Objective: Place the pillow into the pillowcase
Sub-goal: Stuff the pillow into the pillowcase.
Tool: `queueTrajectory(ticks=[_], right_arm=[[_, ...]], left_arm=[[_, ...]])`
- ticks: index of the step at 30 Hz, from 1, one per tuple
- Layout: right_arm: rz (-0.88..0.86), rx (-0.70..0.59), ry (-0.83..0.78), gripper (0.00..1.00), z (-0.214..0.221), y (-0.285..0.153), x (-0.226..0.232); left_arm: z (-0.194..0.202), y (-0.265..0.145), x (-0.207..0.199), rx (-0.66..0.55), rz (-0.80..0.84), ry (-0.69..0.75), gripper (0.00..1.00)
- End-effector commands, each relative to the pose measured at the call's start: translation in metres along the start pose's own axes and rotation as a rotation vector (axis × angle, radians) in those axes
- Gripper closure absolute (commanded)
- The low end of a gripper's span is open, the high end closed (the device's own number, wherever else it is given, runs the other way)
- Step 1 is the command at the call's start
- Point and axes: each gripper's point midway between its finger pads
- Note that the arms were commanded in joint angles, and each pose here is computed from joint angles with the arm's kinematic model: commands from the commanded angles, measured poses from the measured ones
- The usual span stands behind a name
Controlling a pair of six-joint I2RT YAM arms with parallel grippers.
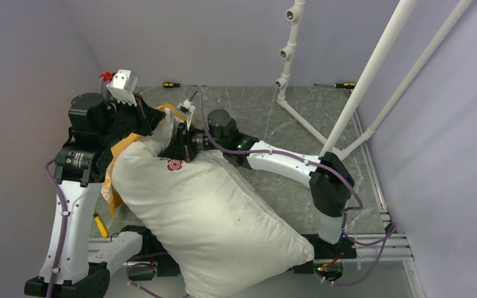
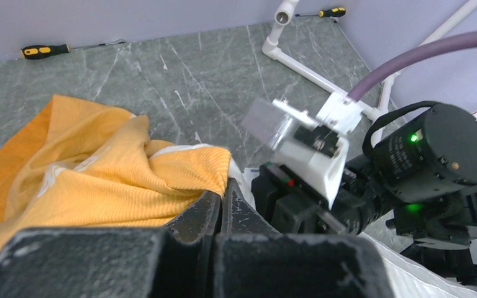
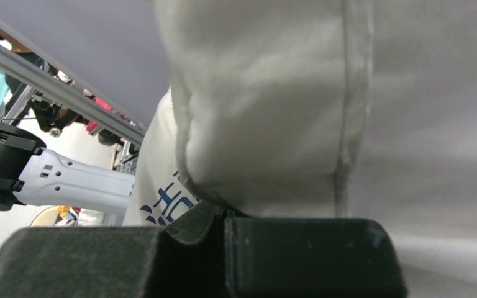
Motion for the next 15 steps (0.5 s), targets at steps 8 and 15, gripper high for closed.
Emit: queueTrajectory(ticks=[8,15], right_arm=[[0.043,0.134,0.082,1.0,0.062,0.024,-0.006],[0.183,0.119,0.174,0.95,0.053,0.014,-0.037]], left_arm=[[-0.047,0.001,-0.026,-0.178,0.141,0.111,1.0],[0.018,0.003,-0.06,-0.032,0.397,0.005,1.0]])
Point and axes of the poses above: each gripper's point midway between its finger pads, its own y axis out along the fingers, its own x axis along the line the jaws close on, z = x × y, and after that the axes turned 6 degrees about y, right-handed
